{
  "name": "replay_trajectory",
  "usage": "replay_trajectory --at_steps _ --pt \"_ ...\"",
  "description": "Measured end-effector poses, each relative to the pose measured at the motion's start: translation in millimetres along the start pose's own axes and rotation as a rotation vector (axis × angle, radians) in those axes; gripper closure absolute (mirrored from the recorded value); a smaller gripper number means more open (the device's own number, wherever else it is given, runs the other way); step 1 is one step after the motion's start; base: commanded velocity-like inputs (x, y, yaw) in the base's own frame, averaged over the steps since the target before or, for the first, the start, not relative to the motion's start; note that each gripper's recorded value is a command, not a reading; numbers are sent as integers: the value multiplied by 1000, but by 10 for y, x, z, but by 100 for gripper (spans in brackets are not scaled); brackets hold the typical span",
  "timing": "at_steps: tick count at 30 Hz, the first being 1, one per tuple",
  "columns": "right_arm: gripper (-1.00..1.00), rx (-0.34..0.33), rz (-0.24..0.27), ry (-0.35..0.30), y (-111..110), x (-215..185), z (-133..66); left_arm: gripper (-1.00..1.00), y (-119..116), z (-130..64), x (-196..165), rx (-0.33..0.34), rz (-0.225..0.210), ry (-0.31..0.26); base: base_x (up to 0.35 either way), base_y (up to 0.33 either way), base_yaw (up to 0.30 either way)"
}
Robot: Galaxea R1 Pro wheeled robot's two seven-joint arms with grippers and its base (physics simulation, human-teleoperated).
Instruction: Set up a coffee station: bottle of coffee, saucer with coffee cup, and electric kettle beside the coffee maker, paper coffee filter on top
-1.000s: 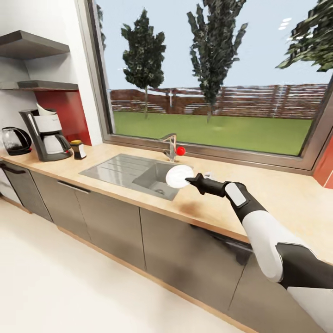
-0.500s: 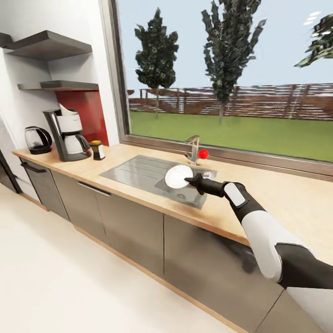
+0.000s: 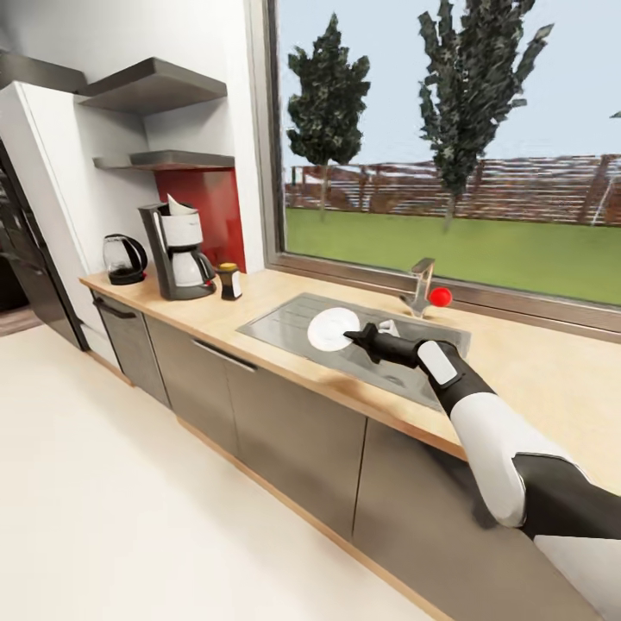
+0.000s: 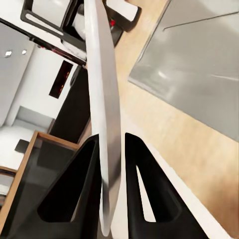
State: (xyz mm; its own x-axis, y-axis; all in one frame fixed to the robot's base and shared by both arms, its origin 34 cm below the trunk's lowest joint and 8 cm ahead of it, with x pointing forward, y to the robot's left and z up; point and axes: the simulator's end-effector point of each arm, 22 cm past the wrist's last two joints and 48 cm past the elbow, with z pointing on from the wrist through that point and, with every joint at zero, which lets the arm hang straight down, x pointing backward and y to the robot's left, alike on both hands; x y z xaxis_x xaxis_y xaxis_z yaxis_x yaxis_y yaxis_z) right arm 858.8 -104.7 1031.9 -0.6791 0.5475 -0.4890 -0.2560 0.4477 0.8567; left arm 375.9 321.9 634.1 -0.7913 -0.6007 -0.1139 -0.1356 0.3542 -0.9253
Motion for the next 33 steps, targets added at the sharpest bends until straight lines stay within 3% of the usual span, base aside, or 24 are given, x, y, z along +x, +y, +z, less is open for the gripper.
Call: replay_trajectory --at_steps 15,33 --pt "100 2 3 -3 -16 1 1 -100 -1 0 -1 0 -1 0 305 164 206" --pt "100 2 4 -3 -24 4 3 -100 0 0 -5 0 -2 0 217 240 13"
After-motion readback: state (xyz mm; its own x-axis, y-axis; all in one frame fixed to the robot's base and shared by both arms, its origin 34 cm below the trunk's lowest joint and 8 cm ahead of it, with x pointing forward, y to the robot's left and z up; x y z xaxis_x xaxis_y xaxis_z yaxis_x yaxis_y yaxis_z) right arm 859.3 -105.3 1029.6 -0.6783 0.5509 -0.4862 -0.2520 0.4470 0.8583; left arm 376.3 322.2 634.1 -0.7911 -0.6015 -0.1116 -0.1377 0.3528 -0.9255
